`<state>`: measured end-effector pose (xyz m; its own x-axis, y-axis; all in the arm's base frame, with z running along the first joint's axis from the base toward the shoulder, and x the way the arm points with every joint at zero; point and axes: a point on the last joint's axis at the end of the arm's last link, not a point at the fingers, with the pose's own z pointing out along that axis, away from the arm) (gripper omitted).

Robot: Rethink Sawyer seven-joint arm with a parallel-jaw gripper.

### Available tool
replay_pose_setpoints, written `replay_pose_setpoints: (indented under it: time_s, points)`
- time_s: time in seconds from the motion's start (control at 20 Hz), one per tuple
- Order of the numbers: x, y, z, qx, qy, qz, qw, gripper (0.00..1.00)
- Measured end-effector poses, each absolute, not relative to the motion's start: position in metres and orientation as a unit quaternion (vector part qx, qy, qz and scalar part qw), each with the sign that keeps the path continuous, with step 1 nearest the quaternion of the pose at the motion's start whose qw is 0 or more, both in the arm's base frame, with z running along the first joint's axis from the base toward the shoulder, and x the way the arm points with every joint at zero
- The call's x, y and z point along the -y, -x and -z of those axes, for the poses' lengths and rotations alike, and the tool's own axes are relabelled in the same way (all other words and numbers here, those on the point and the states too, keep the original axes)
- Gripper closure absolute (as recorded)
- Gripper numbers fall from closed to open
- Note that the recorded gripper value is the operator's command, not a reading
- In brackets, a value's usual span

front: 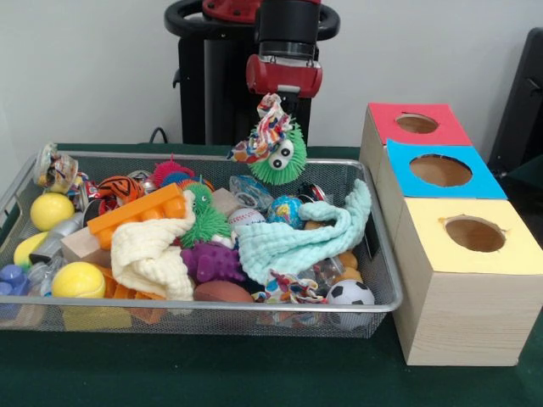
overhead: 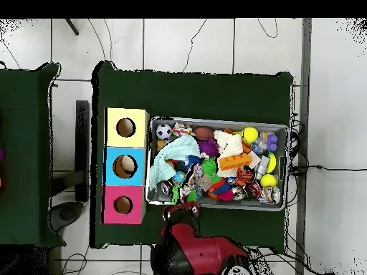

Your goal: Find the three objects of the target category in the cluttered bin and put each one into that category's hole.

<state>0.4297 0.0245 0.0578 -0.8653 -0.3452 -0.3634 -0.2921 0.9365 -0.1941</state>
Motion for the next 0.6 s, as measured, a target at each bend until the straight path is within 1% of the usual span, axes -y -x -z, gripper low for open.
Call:
replay_pose_setpoints:
  time_s: [0.3, 0.6]
  points:
    - [-0.028, -0.437, -0.044, -0.963, 0.175, 0.051, 0.199, 1.00]
    - [-0.034, -0.443, -0.038, -0.959, 0.193, 0.041, 0.205, 1.00]
